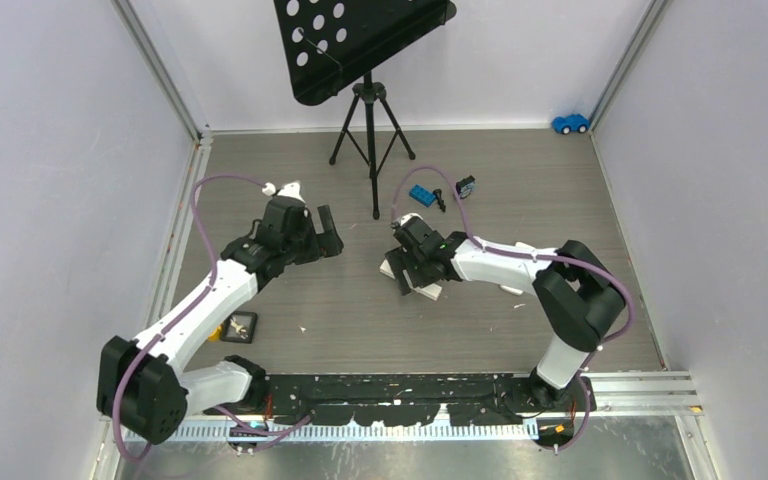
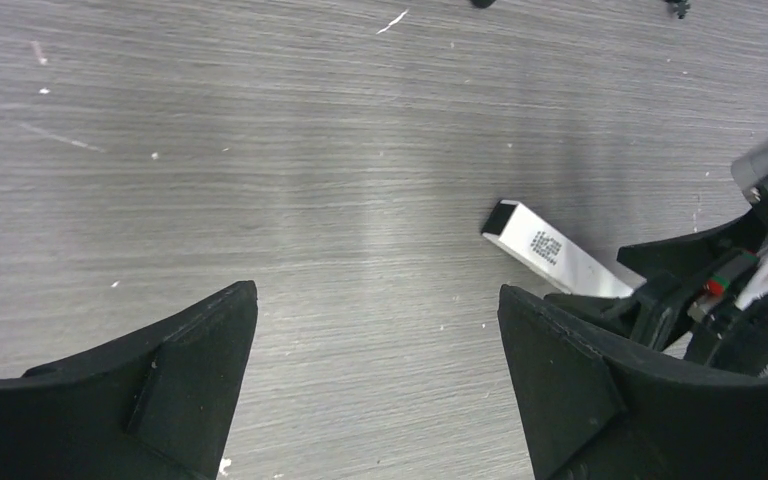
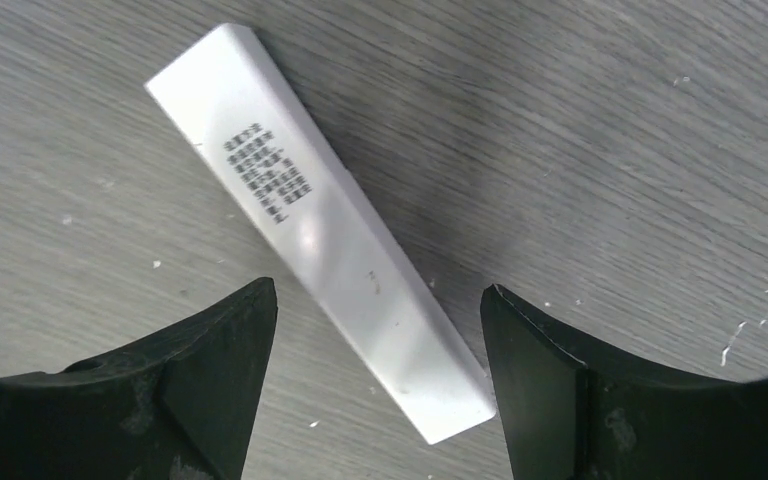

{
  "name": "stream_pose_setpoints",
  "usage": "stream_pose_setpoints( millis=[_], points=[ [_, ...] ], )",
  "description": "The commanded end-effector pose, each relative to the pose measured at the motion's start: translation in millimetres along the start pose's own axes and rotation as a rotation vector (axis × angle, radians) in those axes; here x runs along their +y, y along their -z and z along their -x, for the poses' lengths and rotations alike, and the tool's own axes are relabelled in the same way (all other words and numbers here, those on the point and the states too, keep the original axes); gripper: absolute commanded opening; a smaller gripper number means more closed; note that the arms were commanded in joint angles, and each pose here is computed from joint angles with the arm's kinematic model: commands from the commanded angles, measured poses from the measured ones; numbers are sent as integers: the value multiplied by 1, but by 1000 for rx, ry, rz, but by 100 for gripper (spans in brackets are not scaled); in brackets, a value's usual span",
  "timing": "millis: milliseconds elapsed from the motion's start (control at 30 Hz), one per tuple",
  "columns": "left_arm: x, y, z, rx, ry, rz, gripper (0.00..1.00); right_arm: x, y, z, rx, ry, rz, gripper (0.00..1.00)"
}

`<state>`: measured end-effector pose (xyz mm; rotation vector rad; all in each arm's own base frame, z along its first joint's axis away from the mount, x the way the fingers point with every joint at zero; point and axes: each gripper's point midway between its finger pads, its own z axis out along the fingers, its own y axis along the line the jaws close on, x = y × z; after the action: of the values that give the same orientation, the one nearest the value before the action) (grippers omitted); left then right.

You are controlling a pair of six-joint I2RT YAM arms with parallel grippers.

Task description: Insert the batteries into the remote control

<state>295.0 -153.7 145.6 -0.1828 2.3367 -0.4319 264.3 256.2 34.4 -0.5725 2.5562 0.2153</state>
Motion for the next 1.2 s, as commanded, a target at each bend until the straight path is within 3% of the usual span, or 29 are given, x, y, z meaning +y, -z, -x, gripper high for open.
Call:
stream_pose_setpoints(
  millis=[0,233,367,500,833,1000,1167],
  points=[
    [13,21,4,-32,-10,42,93,-13,-1,18,-32,60,-87,76],
    [10,42,11,-66,-16,16,93,-17,-5,23,-63,-46,-123,47],
    [6,48,11,-53,-22,-2,93,-50,-3,18,-56,-215,-261,38],
    [7,50,9,-38,-40,0,93,-97,15,14,-124,-438,-432,36],
    [4,49,7,12,-39,10,93,-166,29,-12,-157,-716,-580,41],
    [4,54,7,10,-42,9,94,-171,27,-12,-143,-744,-560,53],
    [5,70,11,-6,-65,6,96,-173,41,-5,-178,-737,-539,72]
  ],
)
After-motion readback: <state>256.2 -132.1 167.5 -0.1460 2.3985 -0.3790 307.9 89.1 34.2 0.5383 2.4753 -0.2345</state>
